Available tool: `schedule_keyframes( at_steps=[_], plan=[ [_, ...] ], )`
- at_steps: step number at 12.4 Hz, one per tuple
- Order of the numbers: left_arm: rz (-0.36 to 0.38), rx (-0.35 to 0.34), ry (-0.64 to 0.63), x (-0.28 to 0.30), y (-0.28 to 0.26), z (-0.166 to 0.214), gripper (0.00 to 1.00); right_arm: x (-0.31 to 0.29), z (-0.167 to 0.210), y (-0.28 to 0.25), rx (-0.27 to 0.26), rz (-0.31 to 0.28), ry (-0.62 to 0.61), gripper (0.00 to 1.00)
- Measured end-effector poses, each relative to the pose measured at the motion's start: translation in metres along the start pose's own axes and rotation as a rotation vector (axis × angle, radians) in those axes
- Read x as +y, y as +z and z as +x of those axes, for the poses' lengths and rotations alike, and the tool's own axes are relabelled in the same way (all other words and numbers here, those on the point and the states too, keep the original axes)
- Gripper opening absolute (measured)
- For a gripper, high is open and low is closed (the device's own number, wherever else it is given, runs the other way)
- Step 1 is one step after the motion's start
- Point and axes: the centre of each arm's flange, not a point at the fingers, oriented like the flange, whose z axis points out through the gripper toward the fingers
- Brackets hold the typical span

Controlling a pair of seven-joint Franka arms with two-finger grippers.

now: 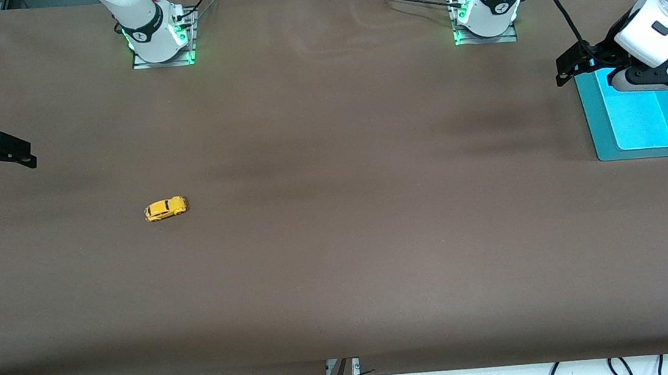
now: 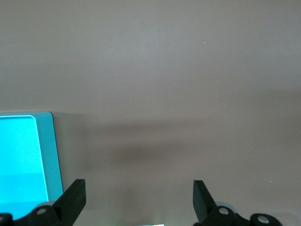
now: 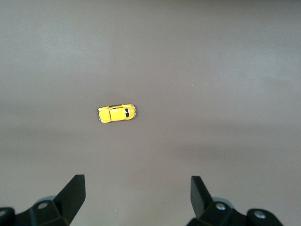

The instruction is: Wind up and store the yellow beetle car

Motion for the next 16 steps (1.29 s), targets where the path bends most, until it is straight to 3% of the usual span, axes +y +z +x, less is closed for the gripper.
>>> schedule_keyframes(
  at_steps=[13, 16],
  plan=[
    [0.000, 0.000, -0.004, 0.000, 0.000, 0.000, 1.00, -0.004, 0.001, 0.000, -0.001, 0.000, -0.007, 0.99],
    [-0.001, 0.000, -0.004, 0.000, 0.000, 0.000, 1.00, -0.027, 0.004, 0.001, -0.003, 0.000, -0.047, 0.99]
  ],
)
